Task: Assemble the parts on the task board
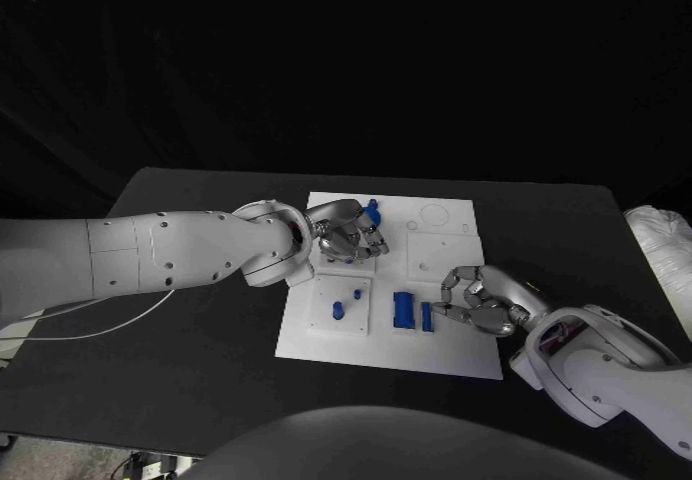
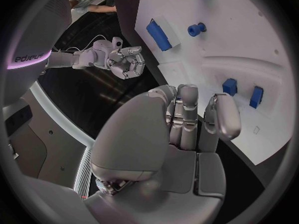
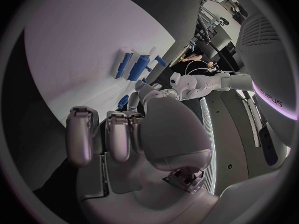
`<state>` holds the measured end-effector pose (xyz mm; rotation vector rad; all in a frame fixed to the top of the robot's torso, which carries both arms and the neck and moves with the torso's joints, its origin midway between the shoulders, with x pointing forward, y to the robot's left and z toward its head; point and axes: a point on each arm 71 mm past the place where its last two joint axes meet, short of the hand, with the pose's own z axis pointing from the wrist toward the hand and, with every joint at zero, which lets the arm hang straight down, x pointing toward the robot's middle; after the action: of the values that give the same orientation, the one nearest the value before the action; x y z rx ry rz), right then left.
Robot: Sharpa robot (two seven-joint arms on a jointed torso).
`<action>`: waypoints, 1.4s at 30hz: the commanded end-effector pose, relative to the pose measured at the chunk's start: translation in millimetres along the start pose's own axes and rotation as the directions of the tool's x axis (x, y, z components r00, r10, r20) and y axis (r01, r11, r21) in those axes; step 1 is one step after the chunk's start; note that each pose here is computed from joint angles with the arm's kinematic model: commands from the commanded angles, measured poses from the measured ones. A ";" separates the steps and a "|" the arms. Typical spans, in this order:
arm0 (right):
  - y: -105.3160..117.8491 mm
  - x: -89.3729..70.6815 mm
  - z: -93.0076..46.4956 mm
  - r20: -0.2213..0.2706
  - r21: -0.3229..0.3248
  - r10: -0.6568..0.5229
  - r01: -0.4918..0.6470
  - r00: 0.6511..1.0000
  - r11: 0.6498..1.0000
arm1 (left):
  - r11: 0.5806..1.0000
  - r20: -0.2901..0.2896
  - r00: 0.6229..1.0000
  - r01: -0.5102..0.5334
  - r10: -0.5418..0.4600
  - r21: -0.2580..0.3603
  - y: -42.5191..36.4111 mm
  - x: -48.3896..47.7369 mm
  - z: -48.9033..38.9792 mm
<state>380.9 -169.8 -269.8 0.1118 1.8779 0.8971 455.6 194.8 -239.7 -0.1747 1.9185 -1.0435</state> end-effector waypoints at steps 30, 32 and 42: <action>-7.2 -30.1 -20.5 0.016 -0.346 0.545 -0.507 0.838 0.790 | 0.911 0.179 0.937 0.227 -0.301 0.346 -17.7 -21.4 -15.2; -7.1 -29.8 -20.2 0.009 -0.345 0.548 -0.512 0.836 0.787 | 0.911 0.175 0.937 0.231 -0.303 0.342 -17.6 -21.1 -14.8; -10.3 -33.8 -16.3 0.071 -0.315 0.535 -0.490 0.842 0.813 | 0.920 0.211 0.930 0.227 -0.303 0.318 -15.8 -21.8 -13.4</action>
<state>386.0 -201.4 -247.6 0.5031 1.5767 1.4842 452.9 204.8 -211.6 -0.3703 1.5289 -1.3986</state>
